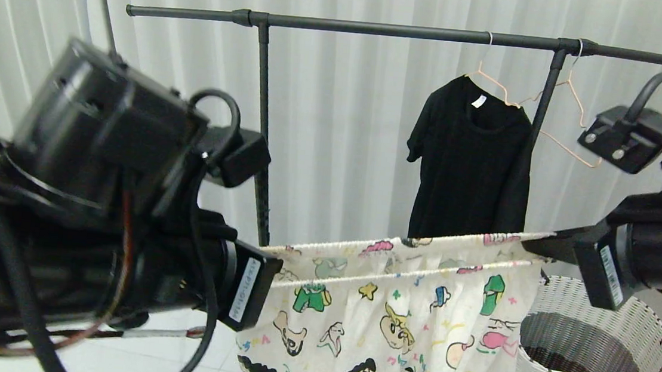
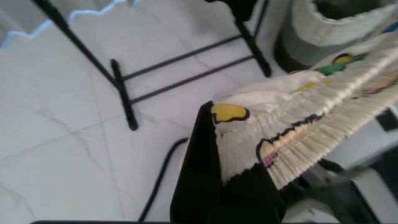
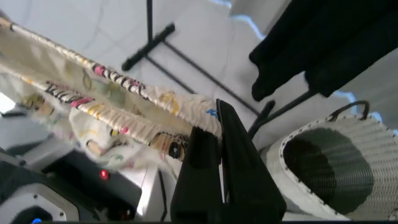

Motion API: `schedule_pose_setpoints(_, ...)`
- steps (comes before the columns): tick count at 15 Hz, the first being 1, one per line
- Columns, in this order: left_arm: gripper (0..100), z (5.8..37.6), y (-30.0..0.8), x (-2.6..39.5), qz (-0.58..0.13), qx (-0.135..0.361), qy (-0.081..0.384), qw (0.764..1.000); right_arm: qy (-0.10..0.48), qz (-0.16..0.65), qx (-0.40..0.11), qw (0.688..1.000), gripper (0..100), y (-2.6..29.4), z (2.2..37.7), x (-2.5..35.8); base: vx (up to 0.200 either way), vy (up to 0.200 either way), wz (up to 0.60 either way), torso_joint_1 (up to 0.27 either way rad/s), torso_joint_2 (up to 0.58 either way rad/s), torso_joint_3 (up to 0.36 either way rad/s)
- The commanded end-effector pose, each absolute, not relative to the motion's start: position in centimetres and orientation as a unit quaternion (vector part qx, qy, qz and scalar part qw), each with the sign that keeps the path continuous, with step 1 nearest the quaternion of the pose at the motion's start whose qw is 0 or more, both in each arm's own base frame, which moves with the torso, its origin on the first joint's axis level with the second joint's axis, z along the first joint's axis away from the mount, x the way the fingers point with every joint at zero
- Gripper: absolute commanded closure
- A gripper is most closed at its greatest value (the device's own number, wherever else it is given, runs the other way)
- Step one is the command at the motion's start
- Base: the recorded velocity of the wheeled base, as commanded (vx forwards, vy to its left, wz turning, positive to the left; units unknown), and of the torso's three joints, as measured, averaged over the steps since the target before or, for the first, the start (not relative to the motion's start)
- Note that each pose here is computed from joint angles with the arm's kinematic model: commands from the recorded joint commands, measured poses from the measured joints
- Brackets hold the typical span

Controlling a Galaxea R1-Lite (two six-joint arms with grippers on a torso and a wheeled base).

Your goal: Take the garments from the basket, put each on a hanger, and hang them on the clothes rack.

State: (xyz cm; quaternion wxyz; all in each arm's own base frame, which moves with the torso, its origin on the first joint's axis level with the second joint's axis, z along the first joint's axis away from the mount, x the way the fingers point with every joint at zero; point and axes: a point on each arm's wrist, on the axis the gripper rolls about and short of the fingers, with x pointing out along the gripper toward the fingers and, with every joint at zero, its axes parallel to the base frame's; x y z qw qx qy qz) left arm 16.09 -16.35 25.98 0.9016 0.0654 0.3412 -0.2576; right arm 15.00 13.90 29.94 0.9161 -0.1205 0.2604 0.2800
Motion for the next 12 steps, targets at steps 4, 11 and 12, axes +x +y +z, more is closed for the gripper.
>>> schedule_pose_setpoints(4, 100, 33.2, -14.8, 14.7, -0.312, 0.037, 0.354, 0.881, 0.201, 0.287, -0.090, 0.932, 100, 13.0, 34.7, 14.0, 0.000, 0.000, 0.00, 0.000, 0.00, 0.000)
schedule_pose_setpoints(11, 100, 34.3, -13.8, 12.5, -0.314, 0.069, 0.302, 0.897, 0.196, 0.311, -0.088, 0.926, 100, 11.9, 35.7, 12.3, 0.000, 0.000, 0.00, 0.000, 0.00, 0.000)
schedule_pose_setpoints(12, 100, 34.7, -14.1, 12.7, -0.321, 0.060, 0.281, 0.903, 0.205, 0.325, -0.089, 0.919, 100, 11.3, 35.9, 11.6, 0.000, 0.000, 0.00, 0.000, 0.00, 0.000)
